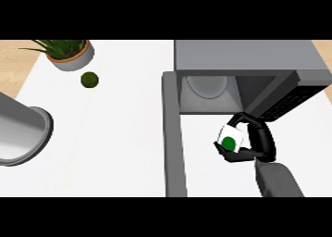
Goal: Pick up the milk, place it into the microwave and close the microwave
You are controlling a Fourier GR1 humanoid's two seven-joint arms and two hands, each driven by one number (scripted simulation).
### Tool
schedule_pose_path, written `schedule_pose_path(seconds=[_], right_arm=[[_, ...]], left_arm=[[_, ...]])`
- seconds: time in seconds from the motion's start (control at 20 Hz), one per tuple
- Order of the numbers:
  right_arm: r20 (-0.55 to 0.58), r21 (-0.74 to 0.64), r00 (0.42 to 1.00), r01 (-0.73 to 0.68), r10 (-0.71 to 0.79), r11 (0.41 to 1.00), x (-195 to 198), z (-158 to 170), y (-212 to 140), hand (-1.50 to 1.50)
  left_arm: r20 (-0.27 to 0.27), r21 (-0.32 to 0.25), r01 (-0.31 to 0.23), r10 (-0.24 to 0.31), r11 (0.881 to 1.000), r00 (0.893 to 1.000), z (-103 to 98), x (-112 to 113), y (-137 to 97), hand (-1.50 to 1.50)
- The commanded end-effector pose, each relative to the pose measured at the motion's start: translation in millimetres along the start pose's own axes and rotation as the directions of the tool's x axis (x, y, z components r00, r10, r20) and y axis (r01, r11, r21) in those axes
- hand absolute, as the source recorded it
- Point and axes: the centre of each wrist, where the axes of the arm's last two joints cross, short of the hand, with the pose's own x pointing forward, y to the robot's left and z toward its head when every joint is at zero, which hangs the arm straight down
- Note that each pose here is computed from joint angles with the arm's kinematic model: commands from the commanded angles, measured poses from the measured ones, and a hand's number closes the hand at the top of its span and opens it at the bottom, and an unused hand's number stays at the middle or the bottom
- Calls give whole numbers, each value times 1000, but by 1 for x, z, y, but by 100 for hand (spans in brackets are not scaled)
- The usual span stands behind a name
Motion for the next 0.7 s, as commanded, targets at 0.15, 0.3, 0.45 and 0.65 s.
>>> schedule_pose_path(seconds=[0.15,0.3,0.45,0.65], right_arm=[[19,-30,998,-65,66,997,40,-71,32,150],[0,-36,997,-78,78,996,47,-82,44,150],[2,-43,988,-152,152,987,44,-110,42,150],[-33,-4,961,-275,275,961,51,-139,55,150]], left_arm=[[3,10,-2,2,1000,1000,2,2,6,-150],[-15,10,-14,14,1000,1000,2,-13,-2,-150],[-9,7,0,0,1000,1000,1,-6,2,-150],[-7,7,-3,3,1000,1000,10,-1,-2,-150]])
